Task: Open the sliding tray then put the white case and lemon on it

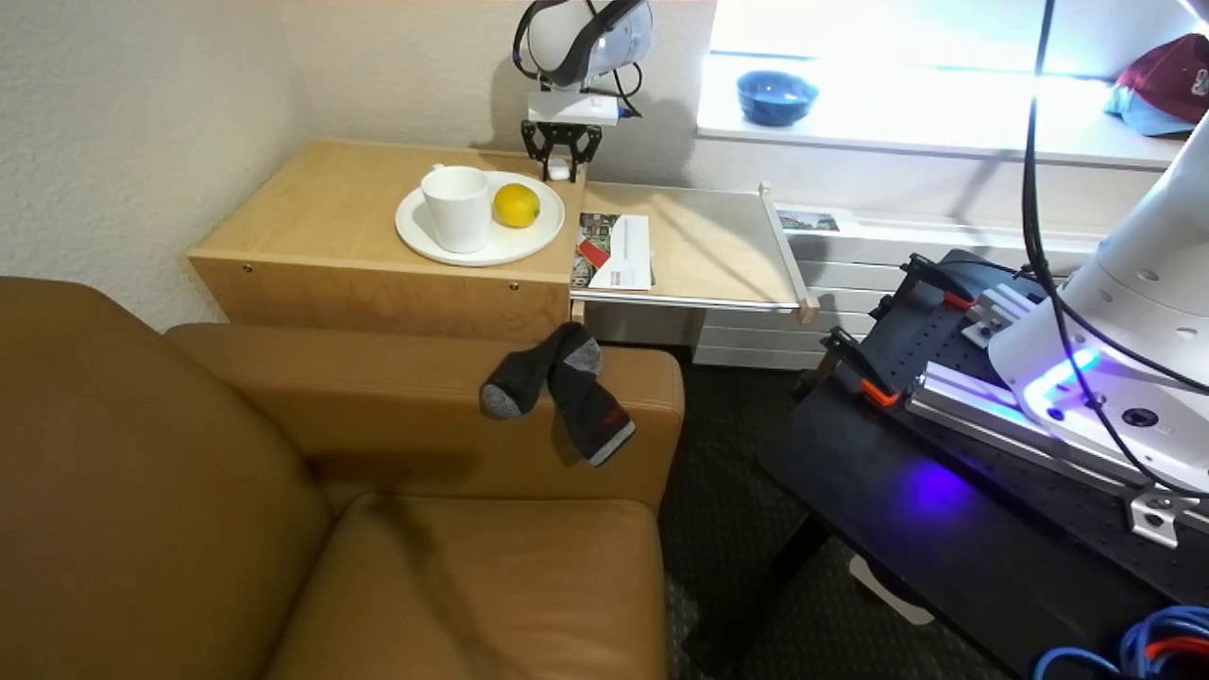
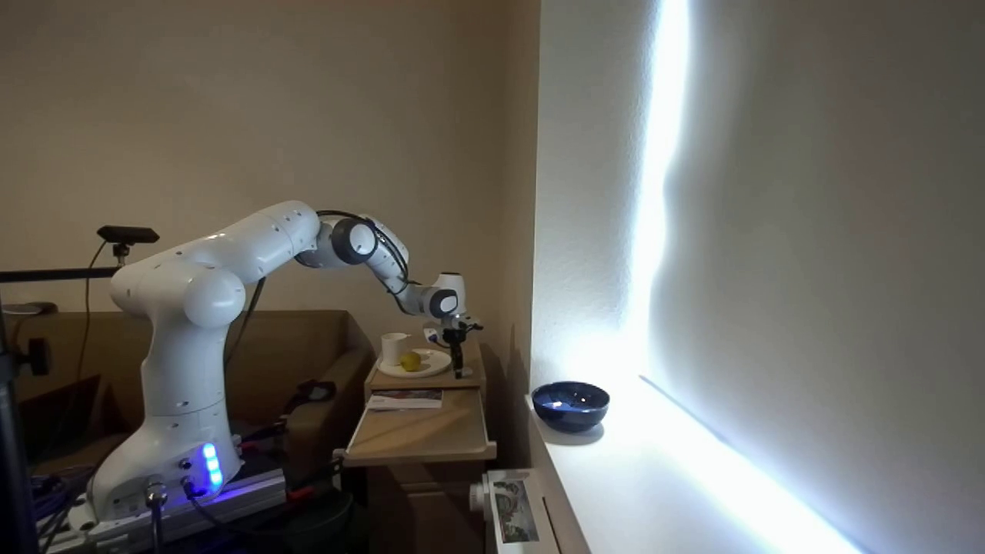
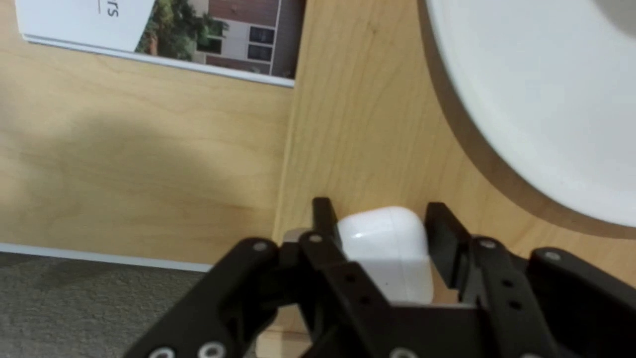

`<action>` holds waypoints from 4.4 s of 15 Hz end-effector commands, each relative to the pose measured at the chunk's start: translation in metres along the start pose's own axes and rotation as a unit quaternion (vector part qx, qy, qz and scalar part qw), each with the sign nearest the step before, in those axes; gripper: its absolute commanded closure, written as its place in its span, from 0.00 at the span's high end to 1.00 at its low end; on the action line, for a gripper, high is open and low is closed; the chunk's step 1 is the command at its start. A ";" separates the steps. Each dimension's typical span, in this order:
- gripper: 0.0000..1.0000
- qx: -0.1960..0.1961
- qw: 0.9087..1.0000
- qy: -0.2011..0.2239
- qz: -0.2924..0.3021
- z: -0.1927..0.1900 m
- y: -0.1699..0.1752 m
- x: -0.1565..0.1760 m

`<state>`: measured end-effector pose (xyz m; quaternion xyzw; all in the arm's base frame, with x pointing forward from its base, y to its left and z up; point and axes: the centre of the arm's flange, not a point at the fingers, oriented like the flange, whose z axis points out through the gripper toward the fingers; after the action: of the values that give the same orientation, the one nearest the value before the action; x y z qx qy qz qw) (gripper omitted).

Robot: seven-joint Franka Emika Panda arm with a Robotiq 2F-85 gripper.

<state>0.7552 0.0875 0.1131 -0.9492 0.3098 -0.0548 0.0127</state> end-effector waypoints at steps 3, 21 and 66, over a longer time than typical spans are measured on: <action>0.25 0.017 1.000 -0.011 -0.002 -0.018 0.019 -0.011; 0.25 -0.049 0.988 -0.148 -0.001 -0.041 0.166 -0.169; 1.00 0.126 0.990 0.026 0.060 -0.170 0.129 -0.130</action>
<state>0.5266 0.0346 0.2528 -0.9050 0.3888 -0.1054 0.1369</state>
